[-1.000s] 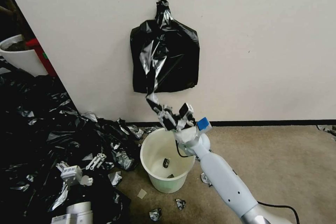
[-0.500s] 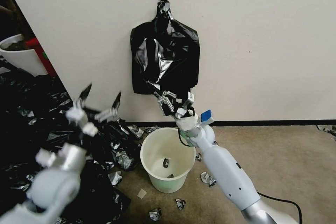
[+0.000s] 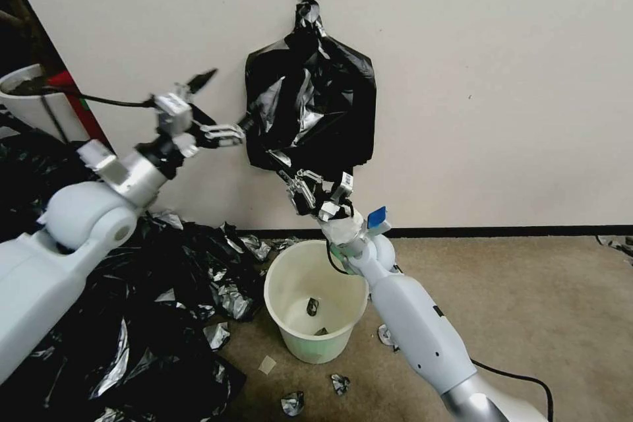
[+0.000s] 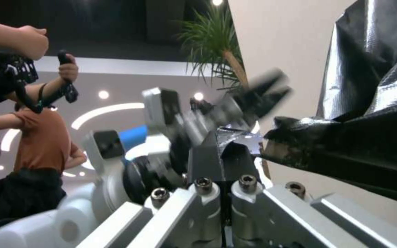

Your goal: Place a trash bag onto the trash bin.

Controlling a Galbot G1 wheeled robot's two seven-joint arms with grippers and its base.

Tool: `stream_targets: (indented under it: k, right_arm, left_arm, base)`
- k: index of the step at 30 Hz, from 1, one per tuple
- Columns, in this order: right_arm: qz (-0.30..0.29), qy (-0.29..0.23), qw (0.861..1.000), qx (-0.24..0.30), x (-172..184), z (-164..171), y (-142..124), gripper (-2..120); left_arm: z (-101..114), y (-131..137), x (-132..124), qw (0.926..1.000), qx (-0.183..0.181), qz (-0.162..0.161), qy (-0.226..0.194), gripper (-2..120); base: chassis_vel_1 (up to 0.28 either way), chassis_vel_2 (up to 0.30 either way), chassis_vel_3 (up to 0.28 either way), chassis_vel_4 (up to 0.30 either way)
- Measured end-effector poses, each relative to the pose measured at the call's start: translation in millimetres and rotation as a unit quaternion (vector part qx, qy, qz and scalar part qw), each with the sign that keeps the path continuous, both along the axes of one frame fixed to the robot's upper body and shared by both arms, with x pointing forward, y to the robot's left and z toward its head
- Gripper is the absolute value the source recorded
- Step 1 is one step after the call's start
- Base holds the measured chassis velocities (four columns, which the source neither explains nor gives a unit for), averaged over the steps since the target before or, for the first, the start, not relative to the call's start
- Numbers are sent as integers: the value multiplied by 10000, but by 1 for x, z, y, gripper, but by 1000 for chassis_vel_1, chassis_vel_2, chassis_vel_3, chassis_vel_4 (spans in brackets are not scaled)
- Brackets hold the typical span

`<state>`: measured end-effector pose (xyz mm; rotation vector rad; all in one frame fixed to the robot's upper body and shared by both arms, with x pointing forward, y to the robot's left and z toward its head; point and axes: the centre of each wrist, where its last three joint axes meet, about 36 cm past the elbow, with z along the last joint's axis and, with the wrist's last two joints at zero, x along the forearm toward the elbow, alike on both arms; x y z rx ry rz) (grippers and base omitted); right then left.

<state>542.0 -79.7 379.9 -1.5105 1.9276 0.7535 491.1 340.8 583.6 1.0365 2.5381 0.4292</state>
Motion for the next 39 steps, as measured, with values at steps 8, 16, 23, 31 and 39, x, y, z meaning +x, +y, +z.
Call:
stream_targets:
  k: [8,16,23,31,39]
  right_arm:
    - [3,-53,10000,9,4,4,6,0]
    - [-76,-43,10000,7,5,4,2,0]
    - [-124,-29,9999,40,5,6,0,0]
    - [-379,108,9992,118,-2,7,-1,0]
    - [-1363,658,9884,160,-43,4,-3,10]
  left_arm:
    - [2,2,40,9992,391,-64,-106,100]
    - [2,-1,49,9986,451,-263,-112,81]
    - [-1,0,53,9984,528,-201,-83,56]
    - [-4,-8,51,9994,332,-111,-62,27]
    - [-17,-22,39,9997,-174,-116,103,1]
  base:
    - [0,0,0,0]
    - [0,0,0,0]
    - [0,0,0,0]
    - [0,0,0,0]
    - [0,0,0,0]
